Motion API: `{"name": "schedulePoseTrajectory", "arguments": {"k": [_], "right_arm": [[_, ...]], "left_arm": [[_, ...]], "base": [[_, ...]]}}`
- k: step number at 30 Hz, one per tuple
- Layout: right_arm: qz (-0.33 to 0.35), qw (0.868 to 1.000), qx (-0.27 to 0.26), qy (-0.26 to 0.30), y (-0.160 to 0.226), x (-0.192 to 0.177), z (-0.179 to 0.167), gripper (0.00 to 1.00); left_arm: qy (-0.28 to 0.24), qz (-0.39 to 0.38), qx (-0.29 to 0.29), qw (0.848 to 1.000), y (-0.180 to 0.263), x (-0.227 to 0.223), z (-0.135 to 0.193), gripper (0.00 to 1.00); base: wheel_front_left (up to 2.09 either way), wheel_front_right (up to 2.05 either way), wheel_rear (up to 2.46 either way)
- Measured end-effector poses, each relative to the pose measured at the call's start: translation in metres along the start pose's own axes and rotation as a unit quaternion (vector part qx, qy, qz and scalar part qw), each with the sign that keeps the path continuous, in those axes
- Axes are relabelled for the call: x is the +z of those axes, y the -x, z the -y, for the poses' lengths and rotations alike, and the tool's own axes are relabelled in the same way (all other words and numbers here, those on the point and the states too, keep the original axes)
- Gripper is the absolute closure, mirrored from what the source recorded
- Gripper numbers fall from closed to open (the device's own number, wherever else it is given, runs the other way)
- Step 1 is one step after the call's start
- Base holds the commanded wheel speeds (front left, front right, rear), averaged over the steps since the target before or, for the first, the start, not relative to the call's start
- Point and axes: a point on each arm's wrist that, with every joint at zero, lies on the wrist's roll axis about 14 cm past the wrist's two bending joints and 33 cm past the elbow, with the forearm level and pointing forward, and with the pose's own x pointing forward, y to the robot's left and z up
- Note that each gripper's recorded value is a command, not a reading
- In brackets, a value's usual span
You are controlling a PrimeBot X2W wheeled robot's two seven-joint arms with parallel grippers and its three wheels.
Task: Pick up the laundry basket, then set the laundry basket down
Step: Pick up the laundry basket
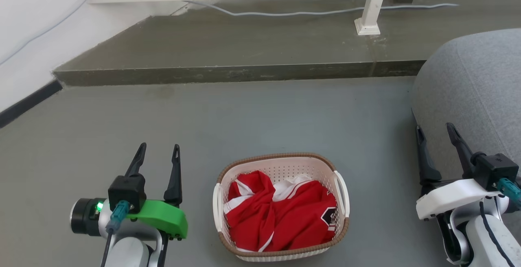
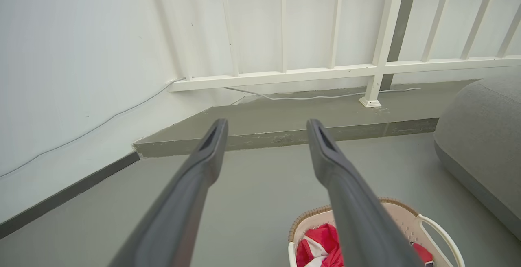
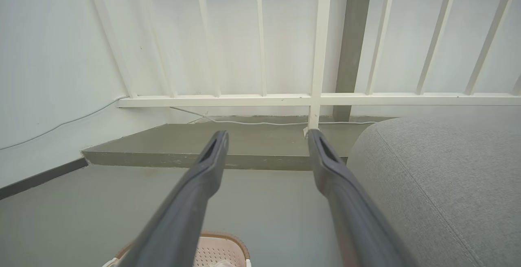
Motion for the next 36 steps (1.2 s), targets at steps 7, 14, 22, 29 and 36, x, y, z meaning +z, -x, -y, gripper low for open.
{"name": "schedulePoseTrajectory", "arguments": {"k": [7, 14, 22, 29, 36], "right_arm": [[-0.022, 1.000, 0.004, -0.005, -0.002, -0.015, -0.001, 0.00], [-0.060, 0.998, 0.004, -0.011, -0.004, -0.041, 0.000, 0.00], [-0.104, 0.994, 0.005, -0.019, -0.014, -0.073, 0.002, 0.00], [-0.138, 0.990, 0.011, -0.026, -0.027, -0.101, 0.002, 0.00], [-0.171, 0.984, 0.020, -0.034, -0.042, -0.132, -0.002, 0.00]], "left_arm": [[0.007, -0.013, -0.002, 1.000, -0.006, -0.010, 0.002, 0.00], [0.014, -0.036, -0.004, 0.999, -0.014, -0.028, 0.004, 0.00], [0.024, -0.068, -0.013, 0.997, -0.030, -0.055, 0.008, 0.00], [0.030, -0.109, -0.016, 0.993, -0.044, -0.087, 0.007, 0.00], [0.058, -0.165, -0.008, 0.985, -0.055, -0.127, 0.007, 0.00]], "base": [[0.00, 0.00, 0.00], [0.00, 0.00, 0.00], [0.00, 0.00, 0.00], [0.00, 0.00, 0.00], [0.00, 0.00, 0.00]]}}
